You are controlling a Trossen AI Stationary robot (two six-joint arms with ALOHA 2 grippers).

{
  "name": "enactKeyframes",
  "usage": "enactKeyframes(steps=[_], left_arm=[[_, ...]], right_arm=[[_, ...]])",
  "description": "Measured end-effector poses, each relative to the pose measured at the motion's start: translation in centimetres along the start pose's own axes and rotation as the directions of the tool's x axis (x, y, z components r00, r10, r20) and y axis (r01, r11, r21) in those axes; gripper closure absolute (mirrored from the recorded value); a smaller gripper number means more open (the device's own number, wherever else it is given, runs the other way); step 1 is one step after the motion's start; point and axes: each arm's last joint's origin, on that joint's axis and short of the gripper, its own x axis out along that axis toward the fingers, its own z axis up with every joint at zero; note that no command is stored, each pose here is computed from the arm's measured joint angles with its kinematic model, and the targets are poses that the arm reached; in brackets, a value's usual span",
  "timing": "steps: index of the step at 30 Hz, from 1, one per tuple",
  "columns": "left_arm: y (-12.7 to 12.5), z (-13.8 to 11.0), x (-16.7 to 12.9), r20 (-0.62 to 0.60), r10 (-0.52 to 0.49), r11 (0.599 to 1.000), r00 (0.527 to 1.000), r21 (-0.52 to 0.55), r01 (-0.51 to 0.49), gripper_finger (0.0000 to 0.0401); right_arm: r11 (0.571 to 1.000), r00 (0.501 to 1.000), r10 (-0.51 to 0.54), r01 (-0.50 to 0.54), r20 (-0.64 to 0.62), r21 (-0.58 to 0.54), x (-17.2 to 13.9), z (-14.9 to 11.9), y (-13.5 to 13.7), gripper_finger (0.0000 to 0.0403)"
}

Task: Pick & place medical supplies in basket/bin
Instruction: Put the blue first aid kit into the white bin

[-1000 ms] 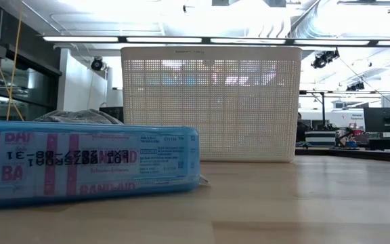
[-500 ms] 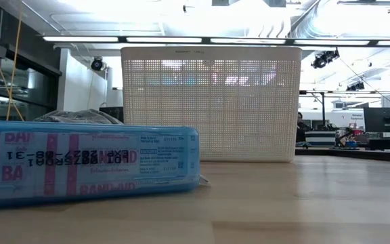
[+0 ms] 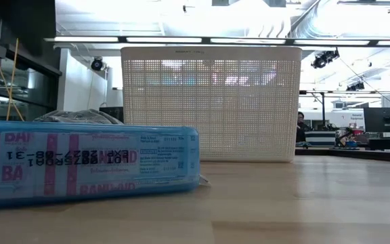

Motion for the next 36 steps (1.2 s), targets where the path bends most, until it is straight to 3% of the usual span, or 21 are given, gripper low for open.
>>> enactKeyframes(steps=[6, 14, 21, 29, 36], left_arm=[[0.0, -1.3, 2.5, -0.011, -0.011, 1.0, 1.0, -0.027, 0.011, 0.002], [1.2, -5.2, 5.2, -0.033, 0.043, 0.995, 0.999, -0.086, -0.045, 0.002], [1.0, -8.4, 5.5, -0.048, -0.046, 0.995, 0.998, -0.093, 0.042, 0.002], [1.0, -9.5, 5.2, -0.045, -0.066, 0.996, 0.997, -0.06, 0.063, 0.002], [0.9, -9.5, 5.2, -0.045, -0.068, 0.997, 0.997, -0.024, 0.067, 0.002]], right_arm=[[0.994, 0.997, 0.06, -0.064, 0.04, 0.085, 2.4, -0.8, 0.2, 0.0266], [0.972, 0.988, 0.118, -0.136, 0.102, 0.194, 6.3, -1.1, -0.6, 0.0296], [0.941, 0.968, 0.193, -0.228, 0.158, 0.25, 8.6, -0.2, -1.1, 0.0323], [0.863, 0.918, 0.334, -0.39, 0.215, 0.322, 10.5, 0.6, -1.8, 0.0331], [0.837, 0.906, 0.352, -0.418, 0.236, 0.353, 11.1, 0.1, -2.2, 0.0332]])
